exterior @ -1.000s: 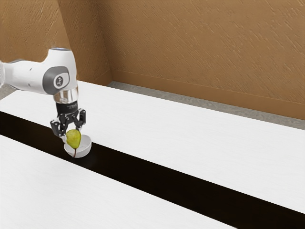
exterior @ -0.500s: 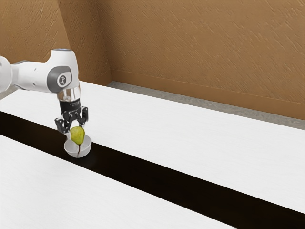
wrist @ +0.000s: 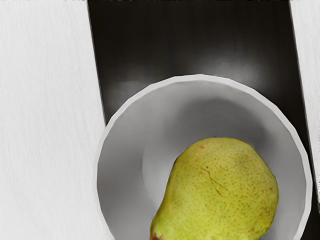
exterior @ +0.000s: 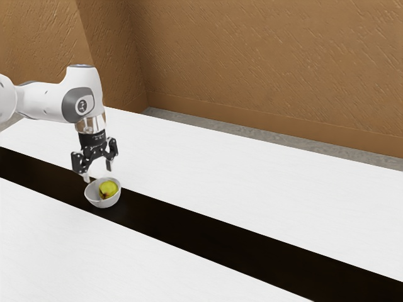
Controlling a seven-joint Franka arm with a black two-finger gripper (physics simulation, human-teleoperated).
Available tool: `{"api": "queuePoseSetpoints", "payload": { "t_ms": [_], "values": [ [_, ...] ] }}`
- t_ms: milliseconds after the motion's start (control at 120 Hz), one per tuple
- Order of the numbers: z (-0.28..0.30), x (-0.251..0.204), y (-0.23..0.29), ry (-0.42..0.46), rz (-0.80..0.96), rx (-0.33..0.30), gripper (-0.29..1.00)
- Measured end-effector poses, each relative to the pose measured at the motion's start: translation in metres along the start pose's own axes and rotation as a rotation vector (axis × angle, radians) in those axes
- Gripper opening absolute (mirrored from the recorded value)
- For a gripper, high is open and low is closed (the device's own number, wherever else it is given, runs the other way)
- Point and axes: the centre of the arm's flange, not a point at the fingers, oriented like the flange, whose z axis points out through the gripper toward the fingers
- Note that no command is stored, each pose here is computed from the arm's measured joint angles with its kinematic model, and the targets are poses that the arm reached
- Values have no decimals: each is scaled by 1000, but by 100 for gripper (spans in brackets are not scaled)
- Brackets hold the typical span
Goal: Place the pear in the bowl.
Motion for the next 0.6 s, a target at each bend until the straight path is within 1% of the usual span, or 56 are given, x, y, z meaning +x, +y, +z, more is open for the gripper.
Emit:
{"api": "queuePoseSetpoints", "payload": {
  "t_ms": [150, 267, 308, 367, 467, 525, 600],
  "values": [
    [-7, -7, -1, 7, 10, -7, 67],
    [-55, -48, -7, 45, 104, -55, 68],
    [-70, -56, -9, 56, 146, -69, 69],
    [-100, -74, -15, 89, 229, -101, 69],
    [-170, -112, -19, 140, 412, -152, 70],
    [-209, -146, -33, 187, 521, -166, 70],
    [-248, -191, -47, 217, 665, -184, 70]
  ]
}}
